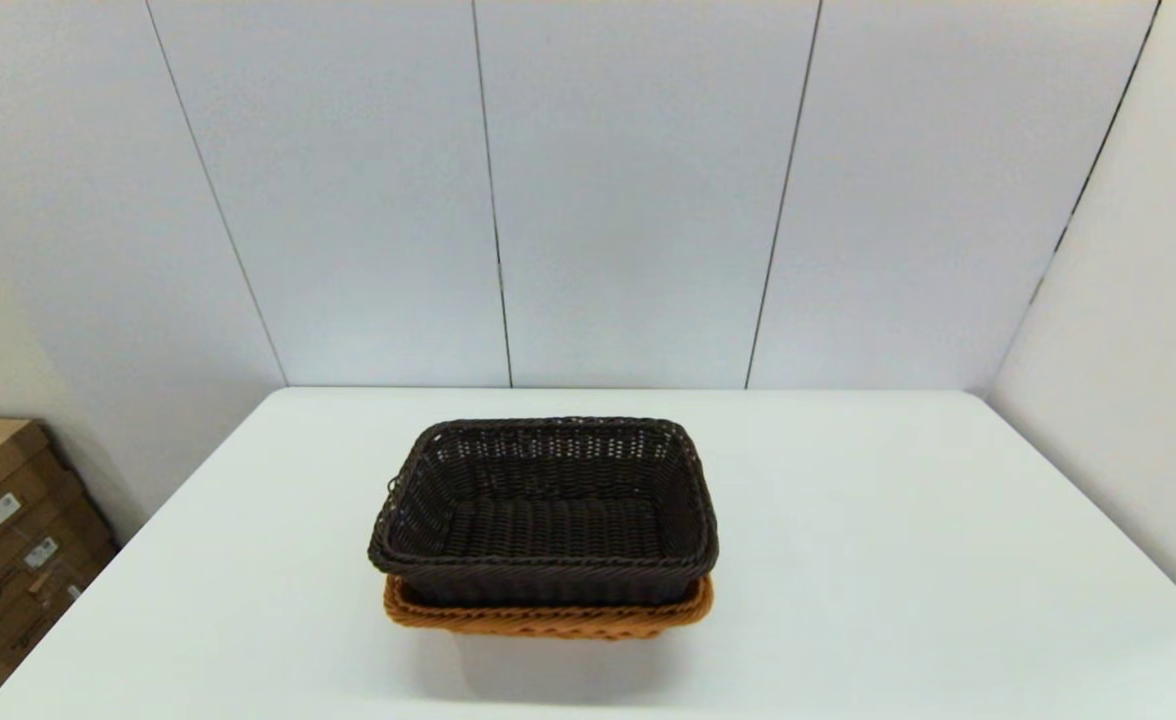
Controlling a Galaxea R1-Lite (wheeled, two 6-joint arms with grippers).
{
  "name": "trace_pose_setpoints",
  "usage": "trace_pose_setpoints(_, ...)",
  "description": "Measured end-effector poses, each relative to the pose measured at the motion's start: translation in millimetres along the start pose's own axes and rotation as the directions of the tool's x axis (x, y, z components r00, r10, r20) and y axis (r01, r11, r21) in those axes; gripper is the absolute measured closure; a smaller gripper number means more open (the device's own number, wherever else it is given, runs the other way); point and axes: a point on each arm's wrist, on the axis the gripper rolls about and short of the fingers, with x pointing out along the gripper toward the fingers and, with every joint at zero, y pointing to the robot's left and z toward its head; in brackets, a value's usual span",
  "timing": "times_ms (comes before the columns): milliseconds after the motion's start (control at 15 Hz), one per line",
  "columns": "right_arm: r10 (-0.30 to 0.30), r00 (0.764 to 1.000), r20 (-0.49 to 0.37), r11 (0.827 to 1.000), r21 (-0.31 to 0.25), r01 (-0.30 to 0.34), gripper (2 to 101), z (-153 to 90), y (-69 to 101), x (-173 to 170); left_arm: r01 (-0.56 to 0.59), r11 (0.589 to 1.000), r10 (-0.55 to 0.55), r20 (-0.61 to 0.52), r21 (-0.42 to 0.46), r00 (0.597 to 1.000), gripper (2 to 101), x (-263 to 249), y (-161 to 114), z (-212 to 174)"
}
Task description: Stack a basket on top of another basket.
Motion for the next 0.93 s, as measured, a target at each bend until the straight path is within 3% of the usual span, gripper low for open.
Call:
trace_pose_setpoints(467, 0.024, 1.000, 0.007, 1.000, 0.016, -0.024, 5.2, -5.4, 1.4, 2.2, 0.001, 1.000, -0.001, 0.000, 0.000, 1.000, 5.4, 0.0, 0.0, 0.0)
trace_pose_setpoints(800, 0.009, 1.000, 0.003, 0.993, 0.115, -0.009, 5.2, -5.6, 1.1, 2.2, 0.001, 1.000, -0.001, 0.000, 0.000, 1.000, 5.4, 0.0, 0.0, 0.0)
trace_pose_setpoints(933, 0.004, 1.000, 0.004, 0.992, 0.128, -0.005, 5.2, -5.5, 1.0, 2.2, 0.001, 1.000, -0.001, 0.000, 0.000, 1.000, 5.4, 0.0, 0.0, 0.0)
